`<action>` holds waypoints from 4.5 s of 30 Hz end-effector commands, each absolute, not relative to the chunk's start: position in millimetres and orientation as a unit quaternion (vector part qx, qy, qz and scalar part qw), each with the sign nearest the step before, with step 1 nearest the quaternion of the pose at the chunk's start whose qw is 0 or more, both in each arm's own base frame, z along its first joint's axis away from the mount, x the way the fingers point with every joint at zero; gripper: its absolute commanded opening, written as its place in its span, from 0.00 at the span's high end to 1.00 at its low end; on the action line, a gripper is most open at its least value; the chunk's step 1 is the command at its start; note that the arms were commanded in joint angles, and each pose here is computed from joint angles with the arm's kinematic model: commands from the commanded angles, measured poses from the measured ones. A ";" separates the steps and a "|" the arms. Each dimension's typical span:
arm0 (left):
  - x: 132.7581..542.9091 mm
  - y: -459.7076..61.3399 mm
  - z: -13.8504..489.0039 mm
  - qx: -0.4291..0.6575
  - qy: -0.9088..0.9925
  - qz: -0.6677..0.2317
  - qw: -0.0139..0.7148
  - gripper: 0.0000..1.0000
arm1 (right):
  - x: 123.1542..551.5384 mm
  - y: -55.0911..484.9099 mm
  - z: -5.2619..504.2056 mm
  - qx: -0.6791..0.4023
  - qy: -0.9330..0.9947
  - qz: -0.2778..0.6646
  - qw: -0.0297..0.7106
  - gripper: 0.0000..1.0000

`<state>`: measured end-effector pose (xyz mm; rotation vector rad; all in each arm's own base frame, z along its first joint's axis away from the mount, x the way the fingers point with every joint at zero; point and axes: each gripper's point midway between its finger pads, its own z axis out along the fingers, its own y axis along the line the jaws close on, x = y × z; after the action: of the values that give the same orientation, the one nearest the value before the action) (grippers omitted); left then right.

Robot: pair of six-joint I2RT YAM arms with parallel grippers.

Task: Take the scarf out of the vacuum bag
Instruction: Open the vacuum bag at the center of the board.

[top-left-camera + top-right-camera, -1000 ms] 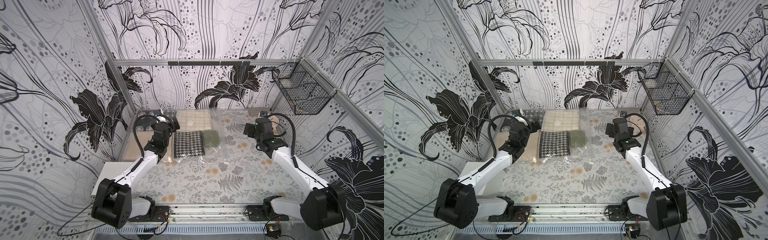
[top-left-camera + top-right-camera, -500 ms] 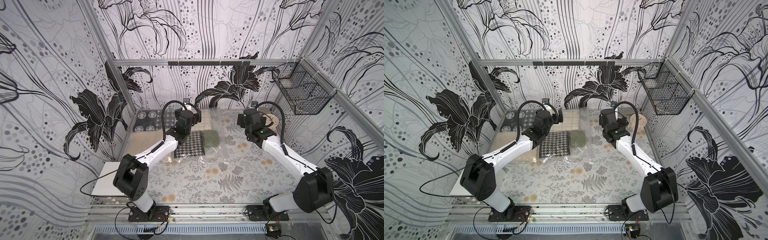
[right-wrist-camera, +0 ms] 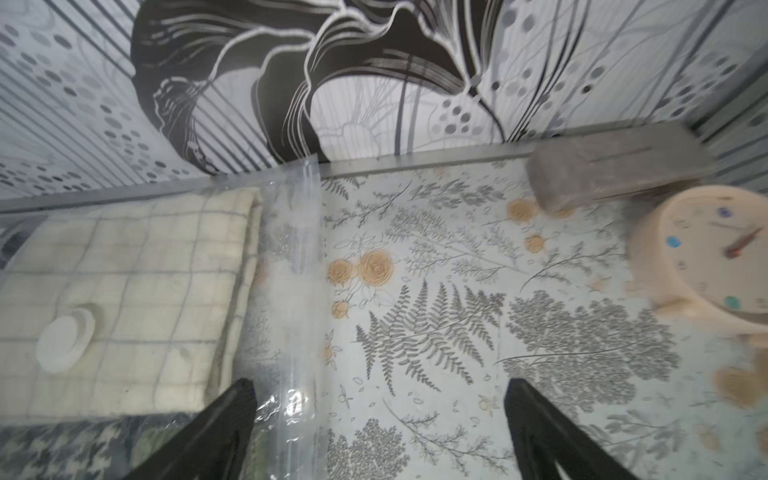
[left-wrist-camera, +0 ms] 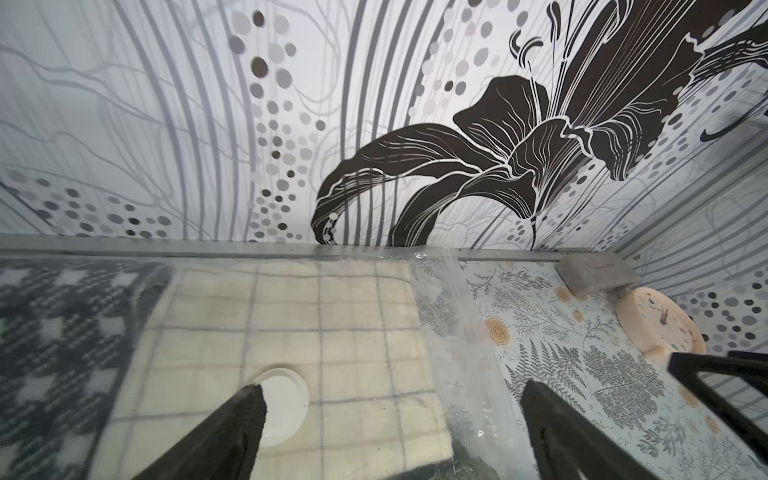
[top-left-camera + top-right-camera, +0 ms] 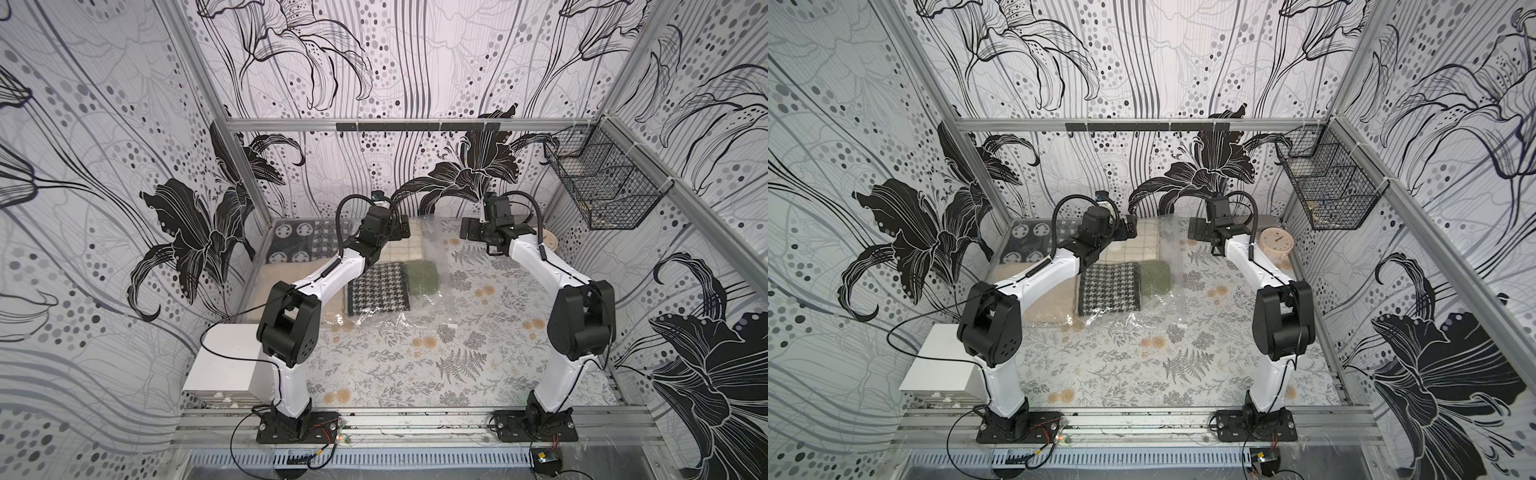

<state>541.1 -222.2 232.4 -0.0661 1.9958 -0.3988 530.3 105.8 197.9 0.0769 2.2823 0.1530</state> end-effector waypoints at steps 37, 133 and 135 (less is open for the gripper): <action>479.4 -252.0 162.5 -0.020 0.868 -0.056 0.493 0.02 | 545.0 191.2 65.0 -0.031 0.945 0.246 0.213 0.27; 479.0 -381.7 95.6 0.137 0.911 -0.079 0.381 0.23 | 511.5 201.3 131.3 -0.047 0.935 0.294 0.191 1.00; 480.4 -381.2 91.8 0.140 0.911 -0.078 0.381 0.36 | 510.7 201.6 130.8 -0.047 0.935 0.296 0.191 1.00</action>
<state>480.6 -392.8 115.8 0.3501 2.2570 -0.2612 520.3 190.3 121.2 -0.0952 2.6321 0.7649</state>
